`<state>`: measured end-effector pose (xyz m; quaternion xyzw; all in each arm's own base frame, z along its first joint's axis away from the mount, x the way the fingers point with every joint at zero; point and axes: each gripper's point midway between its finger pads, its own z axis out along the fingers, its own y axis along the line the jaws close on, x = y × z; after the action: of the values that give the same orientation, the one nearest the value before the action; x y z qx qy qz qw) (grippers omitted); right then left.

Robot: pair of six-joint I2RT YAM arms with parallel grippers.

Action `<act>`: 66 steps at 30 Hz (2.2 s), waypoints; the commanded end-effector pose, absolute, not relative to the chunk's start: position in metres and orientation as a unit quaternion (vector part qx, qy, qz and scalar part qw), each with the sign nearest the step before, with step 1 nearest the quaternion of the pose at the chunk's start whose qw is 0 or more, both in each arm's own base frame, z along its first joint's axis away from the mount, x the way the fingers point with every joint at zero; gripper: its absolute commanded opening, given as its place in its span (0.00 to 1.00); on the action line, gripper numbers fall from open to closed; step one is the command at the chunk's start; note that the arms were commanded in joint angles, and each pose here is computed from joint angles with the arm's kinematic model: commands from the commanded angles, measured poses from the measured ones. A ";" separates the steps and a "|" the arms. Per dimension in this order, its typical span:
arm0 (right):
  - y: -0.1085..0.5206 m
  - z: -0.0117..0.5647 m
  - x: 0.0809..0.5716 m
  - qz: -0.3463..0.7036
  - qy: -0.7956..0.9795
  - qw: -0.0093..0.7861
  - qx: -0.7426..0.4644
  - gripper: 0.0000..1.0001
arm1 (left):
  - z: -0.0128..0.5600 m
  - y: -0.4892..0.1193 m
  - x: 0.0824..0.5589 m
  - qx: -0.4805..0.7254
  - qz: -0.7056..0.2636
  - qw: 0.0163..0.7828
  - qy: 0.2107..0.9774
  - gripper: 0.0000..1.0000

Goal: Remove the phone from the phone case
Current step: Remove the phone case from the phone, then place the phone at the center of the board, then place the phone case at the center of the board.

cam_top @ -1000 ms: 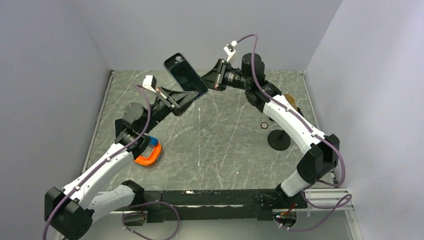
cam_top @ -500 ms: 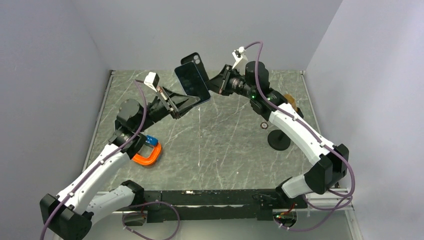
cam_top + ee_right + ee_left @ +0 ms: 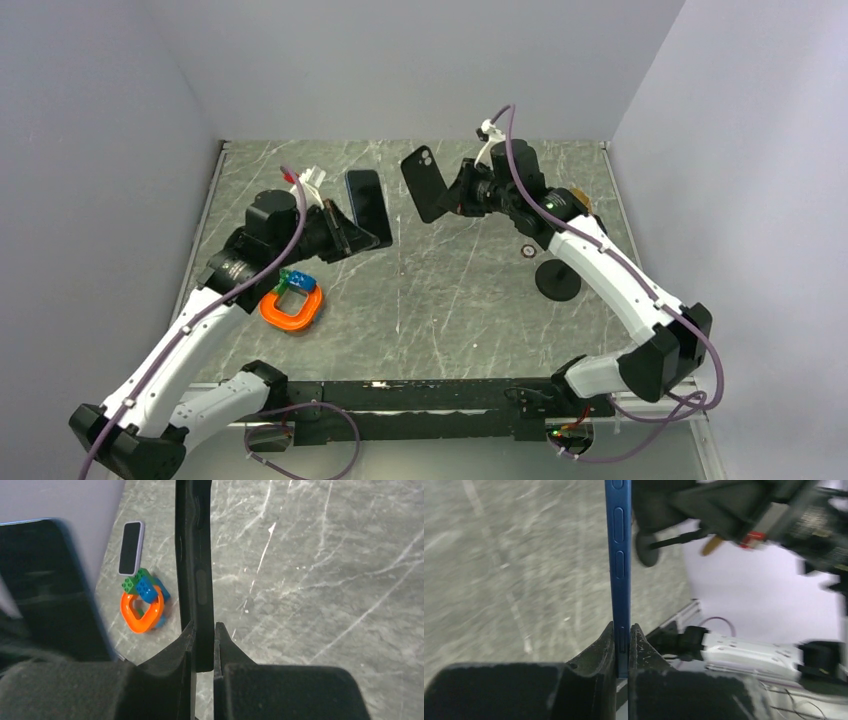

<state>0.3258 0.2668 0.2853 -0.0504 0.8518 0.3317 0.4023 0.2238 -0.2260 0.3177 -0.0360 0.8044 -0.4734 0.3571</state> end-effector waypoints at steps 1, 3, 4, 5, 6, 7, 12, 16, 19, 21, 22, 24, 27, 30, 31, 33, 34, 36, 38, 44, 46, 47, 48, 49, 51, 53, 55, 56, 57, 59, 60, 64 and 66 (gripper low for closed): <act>0.247 0.302 0.307 0.316 0.845 0.428 -0.056 0.00 | 0.258 -0.199 0.244 -0.026 -0.384 0.363 0.849 0.00; 0.243 0.298 0.303 0.312 0.849 0.424 -0.051 0.00 | 0.239 -0.190 0.261 -0.039 -0.364 0.363 0.857 0.00; 0.242 0.296 0.302 0.310 0.851 0.421 -0.050 0.00 | 0.231 -0.187 0.271 -0.044 -0.357 0.365 0.858 0.00; 0.241 0.296 0.301 0.309 0.853 0.418 -0.048 0.00 | 0.224 -0.184 0.282 -0.049 -0.353 0.365 0.860 0.00; 0.242 0.296 0.301 0.310 0.855 0.412 -0.047 0.00 | 0.217 -0.182 0.294 -0.051 -0.350 0.364 0.862 0.00; 0.242 0.298 0.302 0.311 0.856 0.411 -0.045 0.00 | 0.212 -0.180 0.305 -0.055 -0.348 0.358 0.864 0.00; 0.249 0.300 0.314 0.308 0.863 0.398 -0.045 0.00 | 0.174 -0.176 0.371 -0.021 -0.343 0.304 0.888 0.00; 0.253 0.297 0.345 0.305 0.866 0.396 -0.030 0.00 | 0.142 -0.174 0.424 0.031 -0.333 0.262 0.905 0.00; 0.251 0.288 0.380 0.306 0.869 0.388 0.003 0.00 | 0.135 -0.176 0.461 0.053 -0.340 0.264 0.901 0.00; 0.247 0.278 0.403 0.297 0.873 0.385 0.026 0.00 | 0.125 -0.180 0.480 0.057 -0.356 0.258 0.897 0.00; 0.245 0.275 0.413 0.296 0.873 0.385 0.034 0.00 | 0.122 -0.181 0.490 0.054 -0.363 0.253 0.895 0.00; 0.245 0.265 0.435 0.295 0.874 0.385 0.042 0.00 | 0.110 -0.182 0.506 0.040 -0.380 0.243 0.892 0.00; 0.246 0.248 0.471 0.276 0.878 0.390 0.045 0.00 | 0.102 -0.182 0.532 0.033 -0.380 0.246 0.891 0.00; 0.251 0.243 0.504 0.264 0.874 0.404 0.045 0.00 | 0.091 -0.180 0.549 0.020 -0.373 0.247 0.894 0.00; 0.252 0.237 0.513 0.260 0.876 0.404 0.046 0.00 | 0.090 -0.182 0.553 0.017 -0.380 0.249 0.891 0.00; 0.258 0.224 0.529 0.257 0.877 0.402 0.048 0.00 | 0.084 -0.184 0.559 0.007 -0.388 0.250 0.887 0.00; 0.260 0.217 0.537 0.255 0.878 0.401 0.050 0.00 | 0.081 -0.186 0.561 0.003 -0.393 0.247 0.886 0.00; 0.264 0.204 0.551 0.252 0.878 0.403 0.061 0.00 | 0.071 -0.188 0.563 -0.006 -0.404 0.233 0.885 0.00; 0.268 0.192 0.563 0.260 0.873 0.405 0.075 0.00 | 0.064 -0.189 0.562 -0.014 -0.407 0.223 0.886 0.00; 0.288 0.144 0.588 0.280 0.876 0.378 0.108 0.00 | 0.053 -0.178 0.558 -0.028 -0.388 0.210 0.897 0.10; 0.288 0.132 0.593 0.277 0.877 0.375 0.115 0.00 | 0.052 -0.170 0.559 -0.037 -0.379 0.209 0.901 0.12; 0.290 0.127 0.594 0.276 0.878 0.375 0.115 0.00 | 0.052 -0.165 0.561 -0.043 -0.376 0.208 0.902 0.14; 0.290 0.121 0.596 0.274 0.879 0.374 0.113 0.00 | 0.053 -0.160 0.563 -0.048 -0.372 0.210 0.903 0.16; 0.290 0.115 0.597 0.271 0.880 0.373 0.113 0.00 | 0.055 -0.157 0.565 -0.049 -0.368 0.213 0.904 0.19; 0.291 0.105 0.598 0.267 0.884 0.368 0.112 0.00 | 0.057 -0.152 0.568 -0.045 -0.356 0.216 0.908 0.27; 0.292 0.099 0.600 0.269 0.884 0.365 0.112 0.00 | 0.058 -0.144 0.567 -0.046 -0.336 0.214 0.916 0.36; 0.295 0.092 0.601 0.270 0.885 0.362 0.115 0.00 | 0.062 -0.134 0.567 -0.050 -0.318 0.222 0.920 0.42; 0.296 0.090 0.602 0.271 0.885 0.360 0.116 0.00 | 0.064 -0.128 0.567 -0.055 -0.308 0.226 0.922 0.45; 0.297 0.087 0.602 0.269 0.887 0.358 0.117 0.00 | 0.069 -0.123 0.568 -0.060 -0.298 0.231 0.924 0.46; 0.299 0.082 0.599 0.262 0.891 0.352 0.117 0.01 | 0.080 -0.112 0.570 -0.064 -0.281 0.245 0.926 0.48; 0.299 0.080 0.597 0.255 0.894 0.349 0.119 0.03 | 0.087 -0.108 0.570 -0.064 -0.276 0.251 0.926 0.49; 0.294 0.076 0.585 0.230 0.904 0.340 0.117 0.10 | 0.115 -0.089 0.561 -0.063 -0.239 0.274 0.929 0.64; 0.291 0.074 0.579 0.218 0.910 0.335 0.113 0.13 | 0.121 -0.076 0.546 -0.067 -0.208 0.274 0.937 0.76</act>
<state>0.5835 0.2933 0.0545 0.1155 0.9096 0.2366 0.3213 0.5588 -0.1040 0.0555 -0.0798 0.9347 -0.2702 0.2168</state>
